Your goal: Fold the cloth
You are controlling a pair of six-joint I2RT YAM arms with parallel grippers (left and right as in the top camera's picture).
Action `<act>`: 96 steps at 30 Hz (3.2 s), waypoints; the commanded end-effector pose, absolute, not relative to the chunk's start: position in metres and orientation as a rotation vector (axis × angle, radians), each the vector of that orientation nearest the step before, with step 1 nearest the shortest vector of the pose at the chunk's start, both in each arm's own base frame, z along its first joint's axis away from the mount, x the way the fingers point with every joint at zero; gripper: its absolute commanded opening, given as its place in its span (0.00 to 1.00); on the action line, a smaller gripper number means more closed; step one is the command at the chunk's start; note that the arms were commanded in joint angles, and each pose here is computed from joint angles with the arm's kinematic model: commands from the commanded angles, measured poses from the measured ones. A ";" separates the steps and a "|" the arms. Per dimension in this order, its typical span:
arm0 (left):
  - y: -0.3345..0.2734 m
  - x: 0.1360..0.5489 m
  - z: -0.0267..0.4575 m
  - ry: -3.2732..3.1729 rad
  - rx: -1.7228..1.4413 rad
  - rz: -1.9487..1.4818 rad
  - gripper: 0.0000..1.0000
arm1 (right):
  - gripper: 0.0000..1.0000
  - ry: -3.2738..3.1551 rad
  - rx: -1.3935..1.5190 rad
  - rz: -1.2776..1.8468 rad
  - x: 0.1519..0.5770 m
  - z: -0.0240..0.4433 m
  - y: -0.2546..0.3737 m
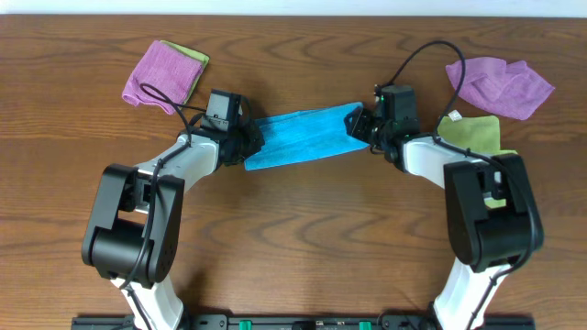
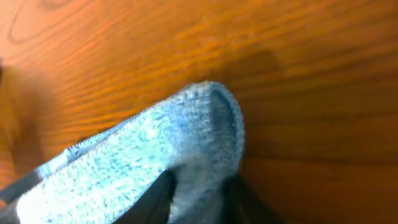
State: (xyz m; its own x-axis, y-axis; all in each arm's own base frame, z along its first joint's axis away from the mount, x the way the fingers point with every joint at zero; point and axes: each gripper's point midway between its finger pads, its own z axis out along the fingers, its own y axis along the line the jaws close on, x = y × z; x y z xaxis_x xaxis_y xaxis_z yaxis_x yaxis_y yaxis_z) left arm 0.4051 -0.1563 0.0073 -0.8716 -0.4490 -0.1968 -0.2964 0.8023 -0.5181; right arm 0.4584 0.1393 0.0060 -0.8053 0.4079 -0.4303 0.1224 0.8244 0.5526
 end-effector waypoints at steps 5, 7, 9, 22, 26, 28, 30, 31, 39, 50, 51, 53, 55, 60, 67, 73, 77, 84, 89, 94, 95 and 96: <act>-0.155 0.406 0.001 2.688 -0.595 -0.686 0.10 | 0.01 2.404 0.339 0.832 0.464 0.019 0.155; -0.155 0.406 0.002 2.688 -0.594 -0.687 0.10 | 0.01 2.361 0.297 0.886 0.467 0.035 0.162; -0.155 0.406 0.002 2.688 -0.594 -0.687 0.09 | 0.01 2.336 0.266 0.914 0.467 0.050 0.169; -0.158 0.406 0.004 2.690 -0.586 -0.713 0.06 | 0.01 2.202 0.141 0.933 0.460 0.123 0.198; -0.161 0.410 0.008 2.679 -0.578 -0.727 0.06 | 0.01 2.206 0.116 0.949 0.456 0.124 0.207; -0.161 0.412 0.010 2.673 -0.575 -0.729 0.06 | 0.01 2.202 0.088 0.959 0.452 0.125 0.218; -0.161 0.413 0.011 2.669 -0.574 -0.731 0.06 | 0.01 2.200 0.059 0.951 0.447 0.126 0.232; -0.162 0.414 0.012 2.668 -0.573 -0.732 0.06 | 0.01 2.200 0.046 0.946 0.445 0.126 0.239; -0.162 0.414 0.012 2.668 -0.573 -0.732 0.06 | 0.01 2.212 -0.095 0.893 0.422 0.118 0.292; -0.166 0.412 0.014 2.676 -0.560 -0.775 0.06 | 0.01 2.247 -0.157 0.906 0.426 0.095 0.322; -0.166 0.412 0.015 2.676 -0.543 -0.771 0.06 | 0.01 2.245 -0.167 0.913 0.425 0.096 0.326; -0.166 0.413 0.016 2.678 -0.530 -0.768 0.06 | 0.01 2.242 -0.192 0.916 0.422 0.095 0.333; -0.166 0.413 0.017 2.684 -0.527 -0.764 0.06 | 0.01 2.242 -0.224 0.915 0.418 0.094 0.340; -0.159 0.418 0.025 2.701 -0.499 -0.737 0.06 | 0.01 2.256 -0.243 0.913 0.413 0.088 0.347; -0.140 0.419 0.041 2.770 -0.464 -0.671 0.06 | 0.01 2.261 -0.274 0.879 0.412 0.083 0.345; -0.118 0.426 0.053 2.763 -0.517 -0.651 0.06 | 0.01 2.258 -0.280 0.866 0.413 0.083 0.344; -0.102 0.435 0.067 2.711 -0.538 -0.633 0.06 | 0.10 2.257 -0.289 0.869 0.411 0.083 0.346; -0.069 0.444 0.089 2.630 -0.601 -0.597 0.06 | 0.39 2.193 -0.402 1.004 0.390 0.102 0.381; -0.062 0.445 0.098 2.602 -0.613 -0.598 0.06 | 0.39 2.132 -0.450 1.028 0.392 0.125 0.393; -0.063 0.442 0.104 2.602 -0.612 -0.604 0.28 | 0.46 2.096 -0.416 0.984 0.412 0.151 0.367; -0.063 0.439 0.104 2.609 -0.614 -0.606 0.38 | 0.49 2.105 -0.401 0.969 0.415 0.154 0.358; -0.063 0.437 0.105 2.617 -0.617 -0.609 0.50 | 0.50 2.116 -0.394 0.956 0.417 0.158 0.347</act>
